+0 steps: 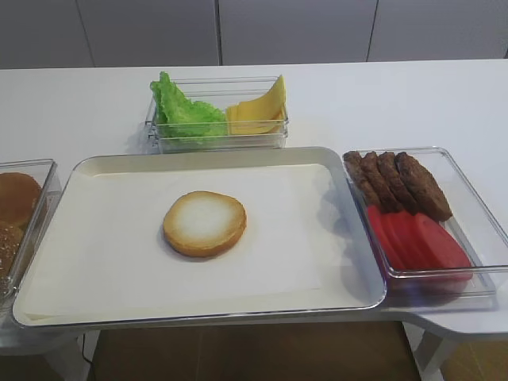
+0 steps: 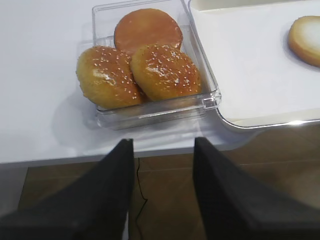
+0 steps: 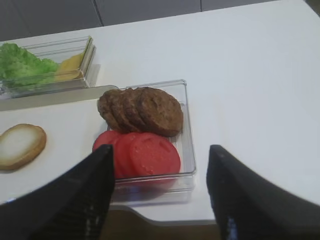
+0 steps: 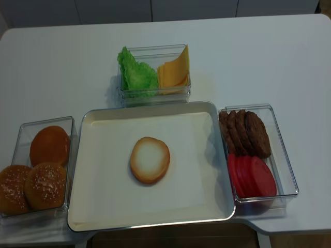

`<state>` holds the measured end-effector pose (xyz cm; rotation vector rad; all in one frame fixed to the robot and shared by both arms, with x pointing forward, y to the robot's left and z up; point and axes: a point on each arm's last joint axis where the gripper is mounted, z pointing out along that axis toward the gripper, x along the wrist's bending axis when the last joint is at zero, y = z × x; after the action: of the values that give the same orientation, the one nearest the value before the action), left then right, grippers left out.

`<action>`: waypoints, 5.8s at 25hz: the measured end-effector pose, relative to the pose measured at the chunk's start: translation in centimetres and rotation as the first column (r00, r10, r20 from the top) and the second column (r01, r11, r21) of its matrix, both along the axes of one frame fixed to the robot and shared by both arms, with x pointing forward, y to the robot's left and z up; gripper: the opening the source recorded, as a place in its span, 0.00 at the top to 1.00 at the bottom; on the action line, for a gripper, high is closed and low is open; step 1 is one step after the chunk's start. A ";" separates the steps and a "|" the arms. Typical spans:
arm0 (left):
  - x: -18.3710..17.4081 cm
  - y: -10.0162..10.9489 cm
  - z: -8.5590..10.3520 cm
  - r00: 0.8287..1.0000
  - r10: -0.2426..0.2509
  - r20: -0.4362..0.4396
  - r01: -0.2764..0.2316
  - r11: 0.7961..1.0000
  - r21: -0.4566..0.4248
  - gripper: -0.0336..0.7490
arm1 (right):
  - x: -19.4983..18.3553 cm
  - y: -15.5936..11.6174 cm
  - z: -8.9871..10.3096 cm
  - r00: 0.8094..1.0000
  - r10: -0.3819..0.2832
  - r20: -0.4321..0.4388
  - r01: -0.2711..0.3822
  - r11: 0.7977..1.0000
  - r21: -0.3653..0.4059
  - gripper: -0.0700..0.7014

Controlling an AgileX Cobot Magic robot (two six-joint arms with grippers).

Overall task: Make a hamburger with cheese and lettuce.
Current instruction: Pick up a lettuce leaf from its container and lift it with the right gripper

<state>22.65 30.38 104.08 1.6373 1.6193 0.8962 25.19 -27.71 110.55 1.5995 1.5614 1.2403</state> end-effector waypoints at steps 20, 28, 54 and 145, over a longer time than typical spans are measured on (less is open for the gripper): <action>0.0 0.0 0.0 1.000 0.000 0.000 0.000 1.000 0.000 0.58 | 23.2 2.1 9.9 0.962 0.211 -0.172 -0.158 0.948 0.277 0.40; 0.0 0.0 0.0 1.000 0.000 0.000 0.000 1.000 0.000 0.58 | 30.3 9.3 8.8 0.893 0.398 -0.211 -0.331 0.898 0.291 0.40; 0.0 0.0 0.0 1.000 0.000 0.000 0.000 1.000 0.000 0.58 | 41.2 27.7 -4.5 0.791 0.561 -0.245 -0.484 0.818 0.311 0.39; 0.0 0.0 -0.1 1.000 0.000 -0.002 0.000 1.000 0.000 0.59 | 42.1 29.3 -7.3 0.801 0.557 -0.219 -0.459 0.806 0.373 0.91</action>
<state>22.67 30.38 104.02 1.6387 1.6207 0.8948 67.25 1.62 103.24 1.6820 2.2131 1.6331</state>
